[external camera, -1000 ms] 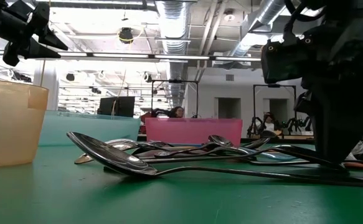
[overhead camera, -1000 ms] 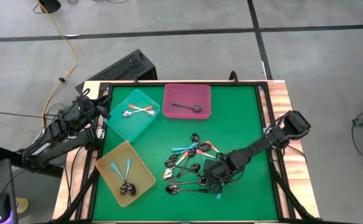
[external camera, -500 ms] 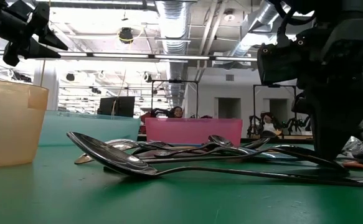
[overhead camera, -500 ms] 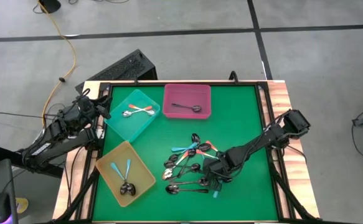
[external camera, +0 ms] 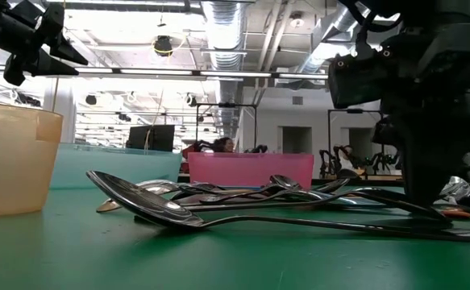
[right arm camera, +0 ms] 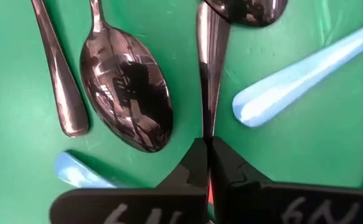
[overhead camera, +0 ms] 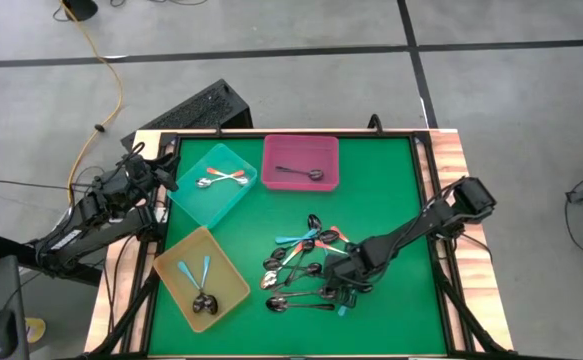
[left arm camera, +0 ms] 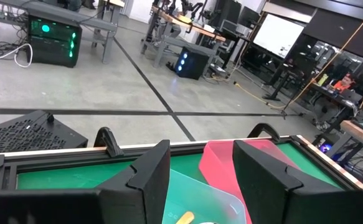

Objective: Sort silverware by color (type)
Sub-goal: Put the black spoon into the pink bin

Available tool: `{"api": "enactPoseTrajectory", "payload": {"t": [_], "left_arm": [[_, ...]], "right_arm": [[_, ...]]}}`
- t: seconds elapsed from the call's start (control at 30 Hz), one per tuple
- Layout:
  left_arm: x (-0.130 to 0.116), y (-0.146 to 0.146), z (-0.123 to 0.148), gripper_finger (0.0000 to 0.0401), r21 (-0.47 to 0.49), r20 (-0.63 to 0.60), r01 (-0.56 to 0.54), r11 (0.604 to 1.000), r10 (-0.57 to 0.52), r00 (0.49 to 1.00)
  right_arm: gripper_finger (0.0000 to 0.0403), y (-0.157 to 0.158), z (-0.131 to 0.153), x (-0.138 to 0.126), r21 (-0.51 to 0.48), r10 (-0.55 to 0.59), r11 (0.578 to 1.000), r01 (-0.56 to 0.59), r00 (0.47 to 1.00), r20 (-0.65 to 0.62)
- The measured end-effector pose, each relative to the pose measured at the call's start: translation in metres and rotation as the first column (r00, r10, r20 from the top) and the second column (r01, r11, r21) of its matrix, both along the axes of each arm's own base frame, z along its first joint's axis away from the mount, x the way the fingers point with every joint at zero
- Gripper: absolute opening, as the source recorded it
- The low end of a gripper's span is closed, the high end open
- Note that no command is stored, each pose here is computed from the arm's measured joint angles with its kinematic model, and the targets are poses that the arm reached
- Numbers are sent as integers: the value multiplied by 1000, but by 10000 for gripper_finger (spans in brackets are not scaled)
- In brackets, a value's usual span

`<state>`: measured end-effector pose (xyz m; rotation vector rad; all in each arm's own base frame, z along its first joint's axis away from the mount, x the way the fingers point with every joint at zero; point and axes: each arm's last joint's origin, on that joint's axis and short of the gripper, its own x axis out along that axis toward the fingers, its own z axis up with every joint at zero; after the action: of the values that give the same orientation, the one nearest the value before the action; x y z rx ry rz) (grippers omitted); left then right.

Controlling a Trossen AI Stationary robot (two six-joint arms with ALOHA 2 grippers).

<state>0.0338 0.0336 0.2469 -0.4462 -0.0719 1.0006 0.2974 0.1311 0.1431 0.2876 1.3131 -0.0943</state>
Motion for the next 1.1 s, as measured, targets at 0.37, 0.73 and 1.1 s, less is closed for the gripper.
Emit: {"api": "enactPoseTrajectory", "payload": {"t": [0.37, 0.73, 1.1], "left_arm": [[0, 0, 0, 158, 0, 0, -3, 1000, 3, 1000], [0, 0, 0, 158, -2, 1, -4, 1000, 4, 1000], [0, 0, 0, 158, -3, 1, -3, 1000, 3, 1000]], "right_arm": [[8, -24, 28, 5, -47, 3, 999, 0, 999, 53], [8, -69, 75, -5, -198, -5, 979, 40, 984, 177], [8, -129, 85, 21, -341, 15, 933, 112, 937, 350]]}}
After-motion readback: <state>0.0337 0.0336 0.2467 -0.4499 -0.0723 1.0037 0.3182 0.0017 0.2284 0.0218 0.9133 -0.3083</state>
